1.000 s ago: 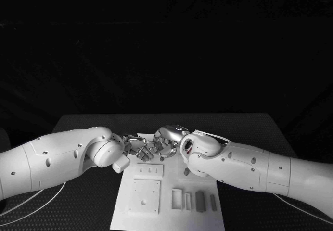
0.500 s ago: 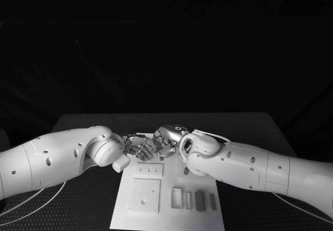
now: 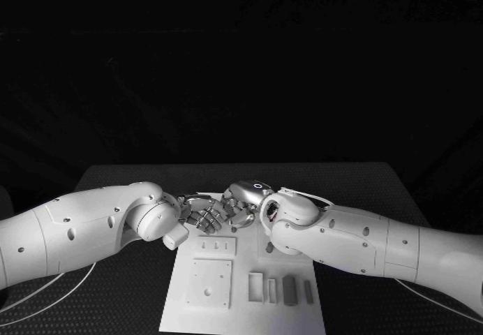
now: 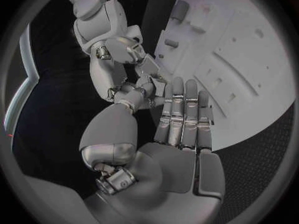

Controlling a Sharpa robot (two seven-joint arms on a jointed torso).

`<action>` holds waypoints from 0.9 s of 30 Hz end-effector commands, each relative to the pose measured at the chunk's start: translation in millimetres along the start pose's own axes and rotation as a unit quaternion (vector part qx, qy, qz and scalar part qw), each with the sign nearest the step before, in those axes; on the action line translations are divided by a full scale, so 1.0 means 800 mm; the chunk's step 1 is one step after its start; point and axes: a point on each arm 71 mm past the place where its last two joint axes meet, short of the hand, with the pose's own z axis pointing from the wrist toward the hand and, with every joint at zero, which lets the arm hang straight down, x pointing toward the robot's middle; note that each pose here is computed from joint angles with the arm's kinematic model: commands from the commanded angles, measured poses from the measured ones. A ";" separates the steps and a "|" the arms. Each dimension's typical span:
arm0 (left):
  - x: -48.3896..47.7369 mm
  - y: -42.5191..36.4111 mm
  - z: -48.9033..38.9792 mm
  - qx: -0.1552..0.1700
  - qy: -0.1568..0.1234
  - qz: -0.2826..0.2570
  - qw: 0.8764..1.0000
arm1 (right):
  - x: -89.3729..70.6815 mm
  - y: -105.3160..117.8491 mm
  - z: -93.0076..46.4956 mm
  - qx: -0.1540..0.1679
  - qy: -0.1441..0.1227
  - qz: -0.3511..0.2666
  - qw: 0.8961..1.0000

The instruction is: Assemble the parts on the task board

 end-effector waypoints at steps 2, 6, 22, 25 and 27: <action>0.006 -0.0030 0.001 0.002 0.007 0.013 1.000 | -0.001 0.007 0.001 -0.012 -0.001 -0.004 1.000; 0.007 -0.0033 0.001 0.002 0.007 0.014 1.000 | -0.001 0.007 0.001 -0.012 0.000 -0.004 1.000; 0.002 -0.0037 0.002 0.008 -0.010 0.018 1.000 | 0.000 0.003 0.001 -0.006 0.005 -0.006 1.000; 0.000 -0.0035 0.002 0.008 -0.016 0.016 1.000 | 0.000 0.003 0.001 -0.006 0.004 -0.005 1.000; -0.002 -0.0033 0.002 0.009 -0.020 0.014 1.000 | 0.000 0.002 0.001 -0.005 0.004 -0.002 1.000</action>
